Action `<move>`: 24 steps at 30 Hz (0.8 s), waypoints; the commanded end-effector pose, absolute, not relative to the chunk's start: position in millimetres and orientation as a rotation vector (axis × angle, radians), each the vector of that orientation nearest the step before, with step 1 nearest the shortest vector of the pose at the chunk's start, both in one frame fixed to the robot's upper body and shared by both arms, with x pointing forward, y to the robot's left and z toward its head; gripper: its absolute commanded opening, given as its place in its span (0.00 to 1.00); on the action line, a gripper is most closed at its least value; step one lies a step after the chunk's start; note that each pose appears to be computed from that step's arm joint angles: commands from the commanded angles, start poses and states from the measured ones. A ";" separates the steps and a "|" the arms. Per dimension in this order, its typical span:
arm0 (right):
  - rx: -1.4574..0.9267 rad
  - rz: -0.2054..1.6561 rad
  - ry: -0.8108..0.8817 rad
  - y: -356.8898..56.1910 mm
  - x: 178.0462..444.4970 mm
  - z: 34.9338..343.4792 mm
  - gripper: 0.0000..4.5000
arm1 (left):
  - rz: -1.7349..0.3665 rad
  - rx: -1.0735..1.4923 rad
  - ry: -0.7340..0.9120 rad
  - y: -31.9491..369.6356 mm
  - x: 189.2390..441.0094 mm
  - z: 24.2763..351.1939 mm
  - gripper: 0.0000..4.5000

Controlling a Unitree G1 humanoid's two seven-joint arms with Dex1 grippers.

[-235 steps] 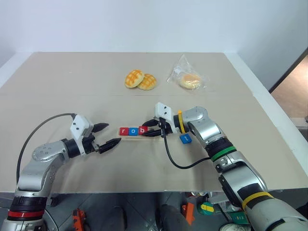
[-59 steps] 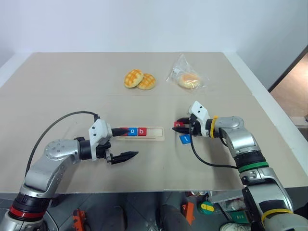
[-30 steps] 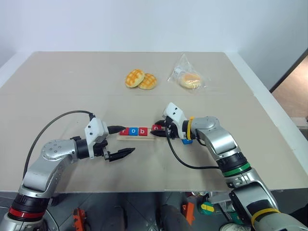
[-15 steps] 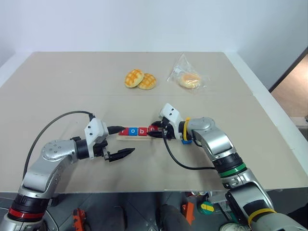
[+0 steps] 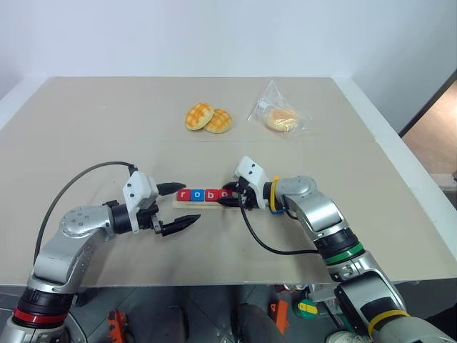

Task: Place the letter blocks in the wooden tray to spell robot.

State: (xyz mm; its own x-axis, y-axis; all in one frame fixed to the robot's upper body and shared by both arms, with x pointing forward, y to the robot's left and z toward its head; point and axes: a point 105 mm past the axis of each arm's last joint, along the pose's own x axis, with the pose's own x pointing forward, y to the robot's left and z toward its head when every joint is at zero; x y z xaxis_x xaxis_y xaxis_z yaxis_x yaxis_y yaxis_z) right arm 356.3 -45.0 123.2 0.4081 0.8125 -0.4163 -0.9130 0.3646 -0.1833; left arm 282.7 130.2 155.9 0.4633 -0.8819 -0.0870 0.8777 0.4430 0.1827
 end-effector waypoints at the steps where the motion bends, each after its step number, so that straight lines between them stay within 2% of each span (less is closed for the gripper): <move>1: -0.421 1.130 0.244 -42.5 356.4 127.6 0.36 | -1.084 0.224 -0.093 130.3 281.9 172.8 1.00; 15: -0.411 1.121 0.238 -42.1 361.0 128.9 0.36 | -1.087 0.234 -0.096 128.5 279.9 172.3 1.00; 17: -0.413 1.118 0.235 -43.0 362.4 129.9 0.58 | -1.091 0.233 -0.098 127.8 279.1 172.4 1.00; 22: -0.404 1.113 0.232 -43.1 364.2 133.1 0.94 | -1.099 0.235 -0.095 126.3 277.4 170.5 1.00; 23: -0.404 1.114 0.232 -43.1 364.1 133.2 0.99 | -1.100 0.235 -0.095 126.1 277.4 170.4 1.00; 24: -0.404 1.115 0.232 -43.1 363.8 133.1 0.99 | -1.101 0.236 -0.094 126.0 277.4 170.0 1.00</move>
State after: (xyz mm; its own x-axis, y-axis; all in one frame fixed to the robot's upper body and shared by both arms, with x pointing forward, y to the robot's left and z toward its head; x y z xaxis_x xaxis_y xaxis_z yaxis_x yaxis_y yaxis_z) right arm 362.2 -44.9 120.7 0.4216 0.8083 -0.4109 -0.9067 0.3818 -0.1793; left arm 281.0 127.8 158.5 0.4572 -0.8863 -0.0742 0.8795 0.4381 0.1860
